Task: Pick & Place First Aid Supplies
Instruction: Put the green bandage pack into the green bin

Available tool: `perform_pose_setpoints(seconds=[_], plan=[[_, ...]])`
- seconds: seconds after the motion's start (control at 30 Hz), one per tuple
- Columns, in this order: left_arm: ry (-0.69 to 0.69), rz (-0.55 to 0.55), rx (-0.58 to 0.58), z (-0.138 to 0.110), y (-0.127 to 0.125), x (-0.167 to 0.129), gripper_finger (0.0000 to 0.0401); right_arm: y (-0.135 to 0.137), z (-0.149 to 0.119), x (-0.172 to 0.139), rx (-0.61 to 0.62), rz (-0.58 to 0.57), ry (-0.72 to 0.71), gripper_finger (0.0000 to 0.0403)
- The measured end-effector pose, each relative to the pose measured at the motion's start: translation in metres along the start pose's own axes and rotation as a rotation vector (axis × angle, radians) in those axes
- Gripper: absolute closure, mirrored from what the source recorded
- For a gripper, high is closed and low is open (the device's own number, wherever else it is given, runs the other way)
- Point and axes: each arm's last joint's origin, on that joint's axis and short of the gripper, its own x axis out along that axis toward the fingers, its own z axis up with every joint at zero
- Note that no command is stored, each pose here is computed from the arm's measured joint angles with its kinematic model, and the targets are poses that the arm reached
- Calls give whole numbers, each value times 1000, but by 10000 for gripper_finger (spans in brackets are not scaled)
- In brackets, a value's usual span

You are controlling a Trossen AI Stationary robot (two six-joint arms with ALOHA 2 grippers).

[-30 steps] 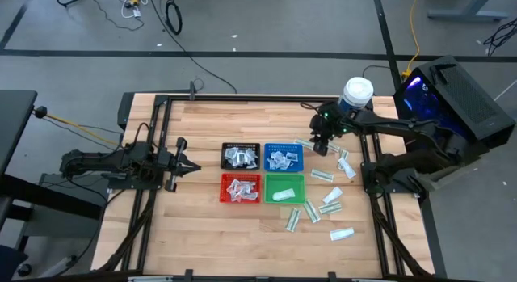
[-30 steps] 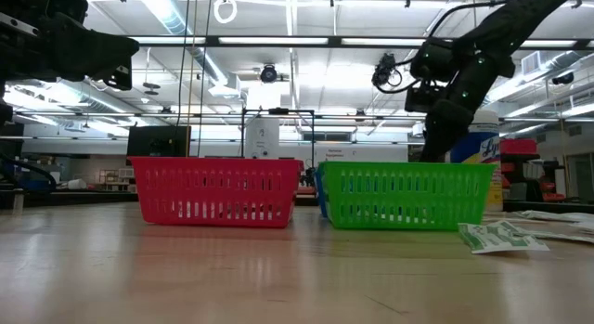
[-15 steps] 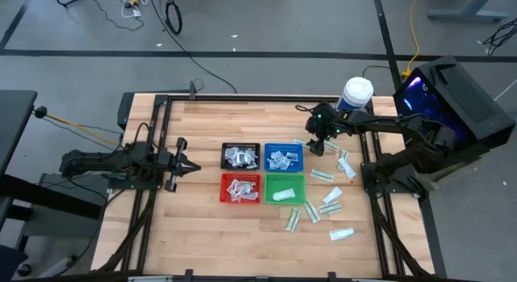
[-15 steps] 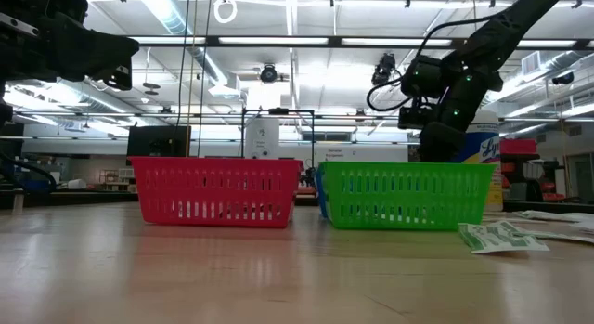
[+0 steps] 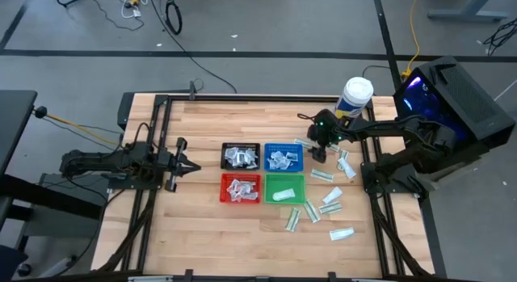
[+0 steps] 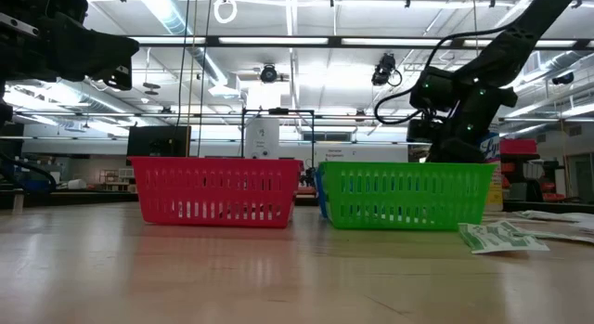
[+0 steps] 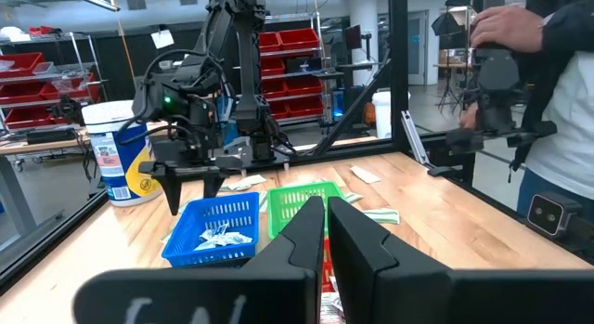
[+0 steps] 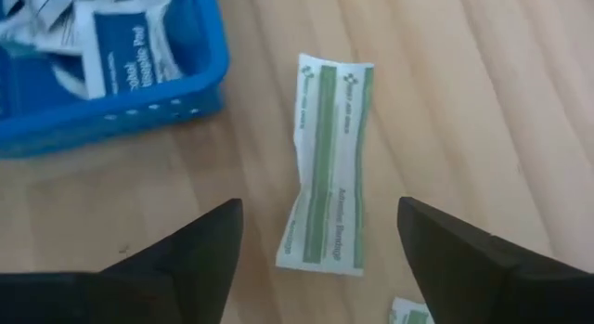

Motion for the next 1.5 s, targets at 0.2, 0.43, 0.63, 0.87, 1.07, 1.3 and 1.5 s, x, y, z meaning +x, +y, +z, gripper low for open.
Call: perform_pose_setpoints(seconds=[0.2,0.43,0.63,0.87,1.07,1.3,1.5], plan=[[0,0,0,0,0,0,376,-6,0,-1,138,-17,-17,123],[0,0,0,0,0,0,376,-7,-1,-1,115,-28,-11,130],[0,0,0,0,0,0,376,-6,0,-1,8,-53,0,135],[0,0,0,0,0,0,376,-5,-2,3,0,-22,11,136],[0,0,0,0,0,0,376,-6,-4,11,-7,-14,41,136],[0,0,0,0,0,0,376,-6,-6,16,-16,-4,62,136],[0,0,0,0,0,0,376,-6,-6,16,-14,1,66,165]])
